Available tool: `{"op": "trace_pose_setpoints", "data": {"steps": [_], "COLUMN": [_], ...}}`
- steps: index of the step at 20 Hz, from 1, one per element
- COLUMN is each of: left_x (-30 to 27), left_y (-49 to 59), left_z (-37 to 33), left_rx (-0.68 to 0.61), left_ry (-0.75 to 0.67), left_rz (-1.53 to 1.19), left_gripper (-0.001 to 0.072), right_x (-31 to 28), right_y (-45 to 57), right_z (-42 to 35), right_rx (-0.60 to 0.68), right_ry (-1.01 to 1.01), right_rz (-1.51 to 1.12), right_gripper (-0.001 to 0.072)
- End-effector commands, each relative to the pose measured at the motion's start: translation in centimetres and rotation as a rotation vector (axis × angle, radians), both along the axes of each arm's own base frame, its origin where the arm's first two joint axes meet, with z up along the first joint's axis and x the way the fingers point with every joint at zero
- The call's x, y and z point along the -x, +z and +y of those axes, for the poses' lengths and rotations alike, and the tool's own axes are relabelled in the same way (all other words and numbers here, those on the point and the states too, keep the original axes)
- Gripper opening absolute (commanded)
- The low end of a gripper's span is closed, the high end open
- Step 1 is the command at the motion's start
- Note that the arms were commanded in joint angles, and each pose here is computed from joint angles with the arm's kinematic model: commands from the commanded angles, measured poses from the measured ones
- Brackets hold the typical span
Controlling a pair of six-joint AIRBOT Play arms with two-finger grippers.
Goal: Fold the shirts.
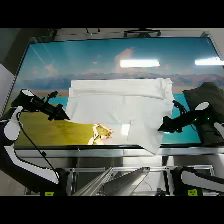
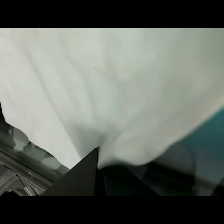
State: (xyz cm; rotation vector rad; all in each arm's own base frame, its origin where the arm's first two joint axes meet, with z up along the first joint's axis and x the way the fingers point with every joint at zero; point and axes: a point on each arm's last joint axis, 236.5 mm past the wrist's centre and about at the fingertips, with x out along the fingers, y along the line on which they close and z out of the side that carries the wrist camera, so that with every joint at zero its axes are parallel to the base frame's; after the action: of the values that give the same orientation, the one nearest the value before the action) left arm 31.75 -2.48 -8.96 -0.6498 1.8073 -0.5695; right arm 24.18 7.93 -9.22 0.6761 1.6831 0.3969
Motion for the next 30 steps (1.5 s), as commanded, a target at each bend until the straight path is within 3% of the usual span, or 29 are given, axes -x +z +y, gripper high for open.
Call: {"op": "trace_pose_setpoints", "data": {"steps": [1, 4, 8, 12, 16, 23, 30], "left_x": [4.7, 7.4, 8.3, 3.1, -0.5, -7.0, -12.2], "left_y": [0.0, 1.0, 3.0, 7.2, 9.2, 6.4, -0.2], "left_z": [0.2, 0.4, 1.7, 0.5, -0.2, 2.0, 2.0], "left_rx": [-0.029, -0.023, -0.031, 0.061, -0.011, -0.042, -0.052], "left_ry": [-0.013, 0.041, 0.145, 0.222, 0.096, 0.183, 0.192], "left_rz": [0.077, 0.088, 0.052, -0.142, -0.261, -0.217, -0.177], "left_gripper": [0.0019, 0.0019, 0.0020, 0.0020, 0.0020, 0.0019, 0.0018], "right_x": [3.5, 4.8, 5.1, -1.5, -8.1, -20.1, -25.3], "right_y": [0.2, 2.1, 3.3, 7.0, 11.4, 12.3, 3.2], "right_z": [-0.2, 0.1, -1.3, 2.6, 3.8, -0.4, -2.2], "right_rx": [0.041, 0.042, 0.136, -0.089, -0.250, -0.262, -0.197], "right_ry": [0.009, 0.008, -0.016, -0.074, -0.103, -0.183, -0.225], "right_rz": [0.067, 0.070, 0.033, -0.239, -0.361, -0.464, -0.481], "right_gripper": [0.0016, 0.0016, 0.0017, 0.0017, 0.0017, 0.0018, 0.0018]}}
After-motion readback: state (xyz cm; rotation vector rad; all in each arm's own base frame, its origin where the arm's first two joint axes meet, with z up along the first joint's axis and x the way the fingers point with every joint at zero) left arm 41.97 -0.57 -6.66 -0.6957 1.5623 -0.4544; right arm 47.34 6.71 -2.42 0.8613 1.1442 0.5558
